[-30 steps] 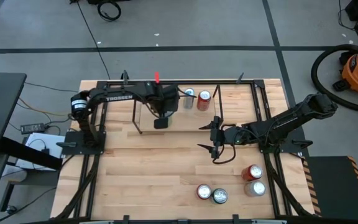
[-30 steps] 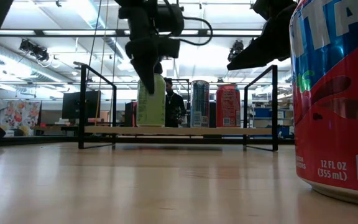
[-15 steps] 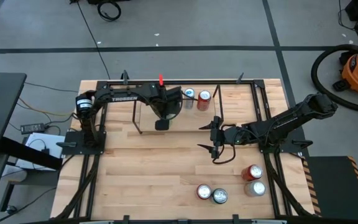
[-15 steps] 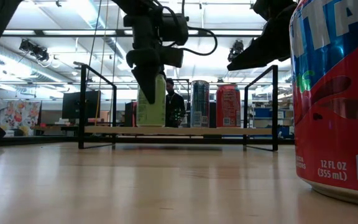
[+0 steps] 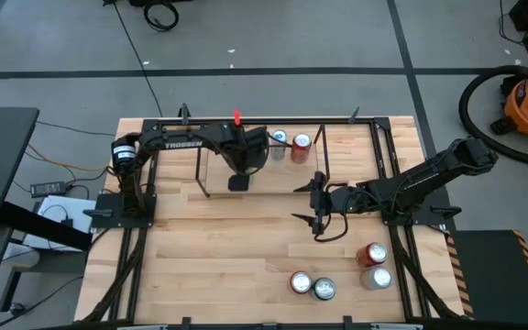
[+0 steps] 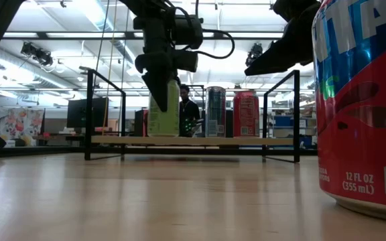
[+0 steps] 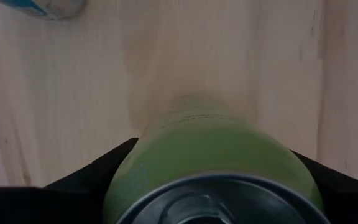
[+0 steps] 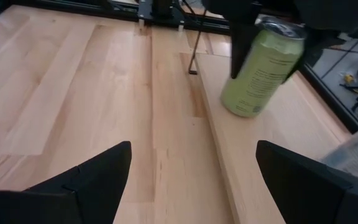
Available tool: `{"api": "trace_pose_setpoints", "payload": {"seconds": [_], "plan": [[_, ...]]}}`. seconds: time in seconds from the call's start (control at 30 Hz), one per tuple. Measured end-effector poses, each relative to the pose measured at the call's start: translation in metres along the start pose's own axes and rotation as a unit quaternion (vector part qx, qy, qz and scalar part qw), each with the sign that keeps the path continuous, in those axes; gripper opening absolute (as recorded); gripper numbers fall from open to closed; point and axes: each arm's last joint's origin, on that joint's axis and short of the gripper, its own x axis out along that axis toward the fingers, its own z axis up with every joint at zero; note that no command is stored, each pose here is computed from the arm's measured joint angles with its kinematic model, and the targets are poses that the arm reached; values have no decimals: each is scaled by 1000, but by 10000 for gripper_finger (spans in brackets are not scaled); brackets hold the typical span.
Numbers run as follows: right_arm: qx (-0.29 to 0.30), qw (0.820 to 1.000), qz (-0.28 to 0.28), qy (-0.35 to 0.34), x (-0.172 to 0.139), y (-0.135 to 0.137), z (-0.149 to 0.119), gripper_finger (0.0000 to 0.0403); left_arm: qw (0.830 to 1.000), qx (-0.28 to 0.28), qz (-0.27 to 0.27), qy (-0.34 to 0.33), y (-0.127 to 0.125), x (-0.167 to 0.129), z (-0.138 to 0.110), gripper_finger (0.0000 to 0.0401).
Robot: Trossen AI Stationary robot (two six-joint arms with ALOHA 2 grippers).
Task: Place canned beverage on shelf
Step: Put the orange soda can on the
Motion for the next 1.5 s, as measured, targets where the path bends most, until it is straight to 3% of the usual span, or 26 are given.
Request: {"api": "trace_pose_setpoints", "payload": {"seconds": [0.27, 0.63, 1.03, 1.27, 1.5], "plan": [[-4, 1000, 23, -1, 0, 1, 0, 356, 1000, 0, 13, -10, 16, 0, -3, 304], [-5, 1000, 24, 0, 0, 1, 0, 356, 997, 48, 43, -36, 44, 0, -8, 309], [-13, 1000, 23, -1, 0, 1, 0, 356, 993, 18, 67, -94, 75, -4, -12, 311], [-10, 1000, 19, -3, 1, -1, 0, 356, 996, 17, 51, -67, 83, -23, 5, 311], [-12, 1000, 20, 2, 1, 0, -1, 356, 999, 25, 32, -27, 94, -18, 19, 311]]}}
